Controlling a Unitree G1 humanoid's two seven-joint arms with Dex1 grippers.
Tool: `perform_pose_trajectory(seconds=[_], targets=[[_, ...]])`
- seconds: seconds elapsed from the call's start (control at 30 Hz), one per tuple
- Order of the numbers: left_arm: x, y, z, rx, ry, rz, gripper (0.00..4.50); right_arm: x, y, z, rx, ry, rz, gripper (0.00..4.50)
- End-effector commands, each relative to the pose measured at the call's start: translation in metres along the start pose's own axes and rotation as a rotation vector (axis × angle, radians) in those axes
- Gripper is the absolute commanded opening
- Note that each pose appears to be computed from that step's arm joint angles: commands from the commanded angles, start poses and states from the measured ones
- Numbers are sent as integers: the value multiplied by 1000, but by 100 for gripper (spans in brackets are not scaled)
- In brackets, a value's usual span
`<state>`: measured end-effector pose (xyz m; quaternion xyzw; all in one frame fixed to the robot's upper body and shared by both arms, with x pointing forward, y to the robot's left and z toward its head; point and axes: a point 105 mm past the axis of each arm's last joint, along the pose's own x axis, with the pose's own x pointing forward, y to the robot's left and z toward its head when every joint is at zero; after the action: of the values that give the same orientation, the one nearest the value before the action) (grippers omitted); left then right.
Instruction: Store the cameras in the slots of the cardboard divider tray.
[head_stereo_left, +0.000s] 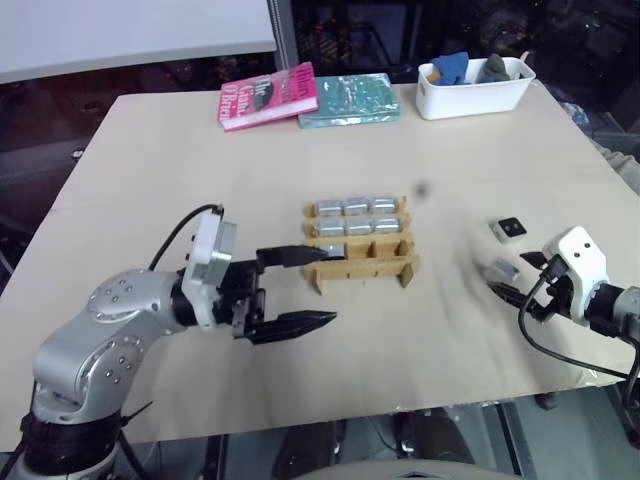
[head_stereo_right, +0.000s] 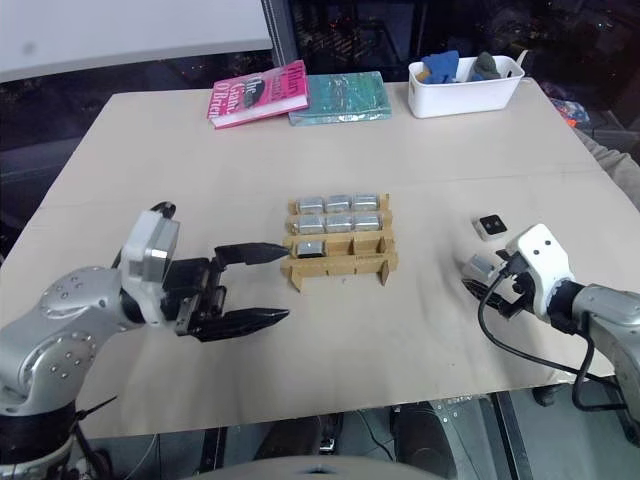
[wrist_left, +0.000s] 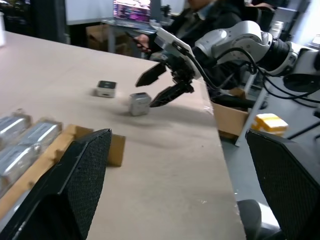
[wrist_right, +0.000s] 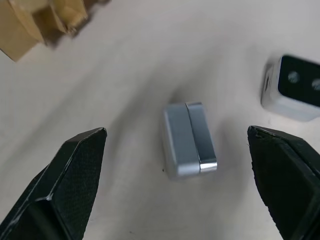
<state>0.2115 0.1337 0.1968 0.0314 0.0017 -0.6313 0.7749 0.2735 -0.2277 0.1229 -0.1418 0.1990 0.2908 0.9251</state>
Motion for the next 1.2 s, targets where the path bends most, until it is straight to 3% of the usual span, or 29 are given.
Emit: perform_pose_trajectory(seconds=[0.03,0.5,0.6,0.8,0.97,1.2], targets=[[-4,-8,6,72,6,10,444,-1,-3,3,-22,5,7,450],[-19,-11,1,85,45,72,444,2,-5,-1,-9,10,5,450],[-17,-10,0,93,46,70,450,3,-5,-2,-3,10,8,361],[-14,-9,0,101,44,62,450,5,-4,-3,1,17,18,82],[-12,-6,-2,90,55,88,450,3,-3,8,-54,-24,18,69],[13,4,10,11,-20,126,450,-7,78,108,-144,-377,401,69]])
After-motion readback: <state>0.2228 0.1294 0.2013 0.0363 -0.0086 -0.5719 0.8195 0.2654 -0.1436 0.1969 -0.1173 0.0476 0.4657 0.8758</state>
